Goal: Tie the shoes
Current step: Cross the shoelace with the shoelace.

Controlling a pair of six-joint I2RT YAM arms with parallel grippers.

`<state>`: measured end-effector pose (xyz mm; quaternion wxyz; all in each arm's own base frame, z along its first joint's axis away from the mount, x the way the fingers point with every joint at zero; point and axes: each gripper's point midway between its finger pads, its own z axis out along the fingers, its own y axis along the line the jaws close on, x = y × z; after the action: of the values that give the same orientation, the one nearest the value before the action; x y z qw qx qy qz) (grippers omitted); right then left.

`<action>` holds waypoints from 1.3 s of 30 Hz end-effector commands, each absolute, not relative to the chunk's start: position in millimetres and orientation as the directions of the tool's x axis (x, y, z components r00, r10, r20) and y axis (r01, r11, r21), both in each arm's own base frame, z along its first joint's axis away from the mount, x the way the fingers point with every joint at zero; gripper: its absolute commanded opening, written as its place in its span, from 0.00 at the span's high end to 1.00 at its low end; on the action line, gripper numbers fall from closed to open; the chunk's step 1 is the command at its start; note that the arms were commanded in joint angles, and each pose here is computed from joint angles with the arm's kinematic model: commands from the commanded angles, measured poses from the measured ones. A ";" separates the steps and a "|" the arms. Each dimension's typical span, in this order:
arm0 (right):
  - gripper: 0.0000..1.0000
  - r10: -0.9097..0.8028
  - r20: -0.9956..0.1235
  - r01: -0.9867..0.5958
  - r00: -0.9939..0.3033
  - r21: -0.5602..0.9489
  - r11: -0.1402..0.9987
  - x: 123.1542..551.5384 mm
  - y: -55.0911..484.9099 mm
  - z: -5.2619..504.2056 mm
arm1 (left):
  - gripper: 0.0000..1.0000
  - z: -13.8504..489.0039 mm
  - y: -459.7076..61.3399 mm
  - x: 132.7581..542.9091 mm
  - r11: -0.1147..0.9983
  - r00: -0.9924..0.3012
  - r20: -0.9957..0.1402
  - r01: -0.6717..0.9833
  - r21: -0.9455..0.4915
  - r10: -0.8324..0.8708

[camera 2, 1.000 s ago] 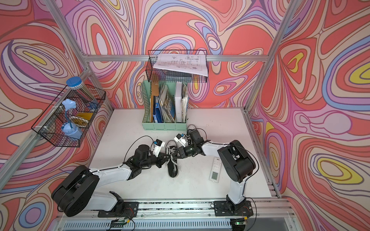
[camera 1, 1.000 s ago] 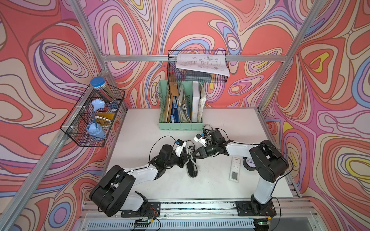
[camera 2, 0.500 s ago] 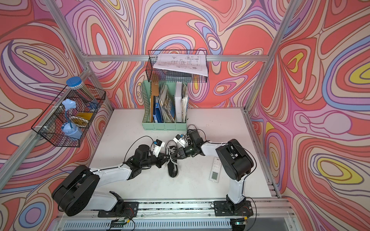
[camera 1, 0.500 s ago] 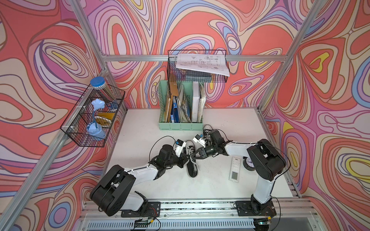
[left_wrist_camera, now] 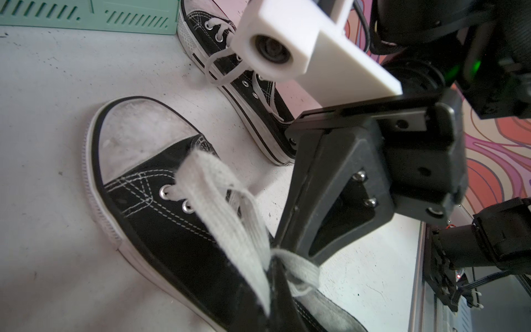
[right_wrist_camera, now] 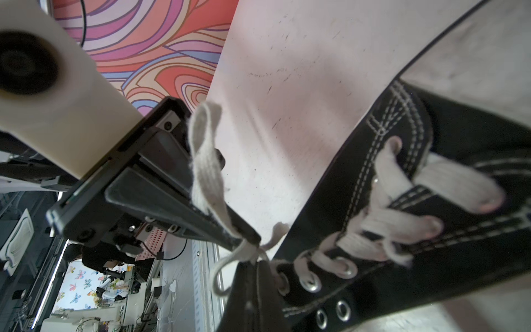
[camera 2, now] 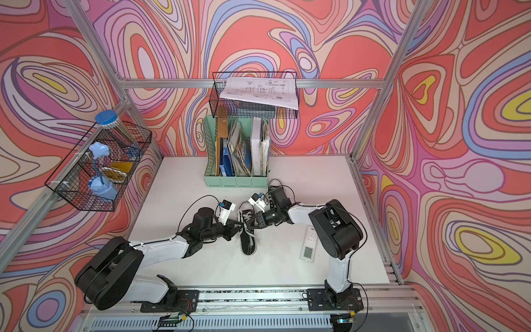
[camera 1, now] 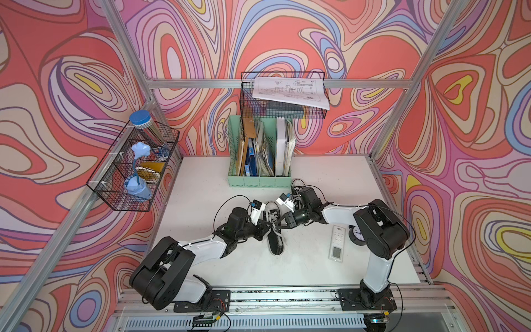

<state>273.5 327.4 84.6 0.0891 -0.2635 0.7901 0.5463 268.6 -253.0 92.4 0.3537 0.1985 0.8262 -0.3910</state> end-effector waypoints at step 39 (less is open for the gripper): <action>1.00 -0.308 -0.531 -0.613 -0.789 0.714 0.339 281.4 314.5 88.6 | 0.33 99.7 -234.4 276.6 0.656 -0.750 -0.657 0.459 -0.599 -0.075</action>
<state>281.2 316.8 81.0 0.1385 -0.2776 0.8085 0.5001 272.3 -240.1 95.6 0.3369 0.1370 0.8404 -0.4018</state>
